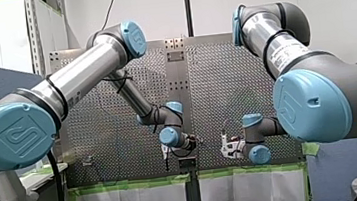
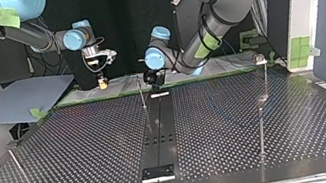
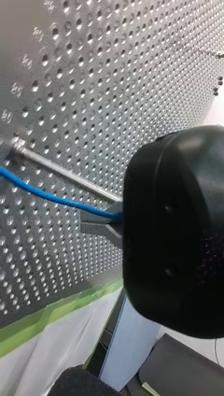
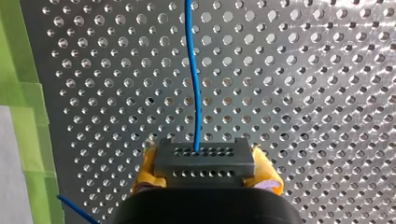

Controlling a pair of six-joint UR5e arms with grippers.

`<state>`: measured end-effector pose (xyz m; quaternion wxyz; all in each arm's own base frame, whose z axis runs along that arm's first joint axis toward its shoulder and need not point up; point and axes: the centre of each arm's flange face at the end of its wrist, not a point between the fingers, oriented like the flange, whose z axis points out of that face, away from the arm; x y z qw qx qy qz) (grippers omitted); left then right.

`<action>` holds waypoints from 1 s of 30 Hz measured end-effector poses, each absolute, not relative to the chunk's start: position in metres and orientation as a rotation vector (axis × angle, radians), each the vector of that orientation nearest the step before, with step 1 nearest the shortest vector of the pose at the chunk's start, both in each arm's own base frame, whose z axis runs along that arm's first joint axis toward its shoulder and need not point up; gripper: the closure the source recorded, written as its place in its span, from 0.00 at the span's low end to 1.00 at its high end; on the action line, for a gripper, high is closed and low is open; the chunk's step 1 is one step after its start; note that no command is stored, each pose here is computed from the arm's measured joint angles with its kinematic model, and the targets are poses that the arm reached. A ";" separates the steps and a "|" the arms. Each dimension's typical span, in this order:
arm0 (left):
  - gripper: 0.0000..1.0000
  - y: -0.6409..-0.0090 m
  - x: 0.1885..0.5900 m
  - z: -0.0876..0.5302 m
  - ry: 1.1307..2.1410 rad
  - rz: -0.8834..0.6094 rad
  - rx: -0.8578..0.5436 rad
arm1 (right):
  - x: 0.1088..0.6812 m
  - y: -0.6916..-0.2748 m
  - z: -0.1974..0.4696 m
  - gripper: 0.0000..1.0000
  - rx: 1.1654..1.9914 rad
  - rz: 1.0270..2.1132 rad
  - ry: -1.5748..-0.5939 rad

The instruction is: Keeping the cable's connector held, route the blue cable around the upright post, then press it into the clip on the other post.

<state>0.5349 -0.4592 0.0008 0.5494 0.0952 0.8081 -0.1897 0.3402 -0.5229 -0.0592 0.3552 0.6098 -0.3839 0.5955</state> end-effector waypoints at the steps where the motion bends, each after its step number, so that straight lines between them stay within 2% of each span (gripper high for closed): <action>1: 0.99 -0.459 0.535 -0.002 1.919 -0.451 0.224 | 0.340 -0.523 -0.059 1.00 1.574 1.539 -0.991; 6: 0.99 -0.459 0.538 -0.014 1.938 -0.474 0.219 | 0.340 -0.525 -0.058 1.00 1.572 1.541 -0.987; 14: 0.99 -0.461 0.554 -0.008 1.905 -0.555 0.185 | 0.341 -0.530 -0.056 1.00 1.565 1.545 -0.984; 30: 0.99 -0.443 0.574 -0.004 1.889 -0.529 0.136 | 0.334 -0.549 -0.049 1.00 1.531 1.547 -0.986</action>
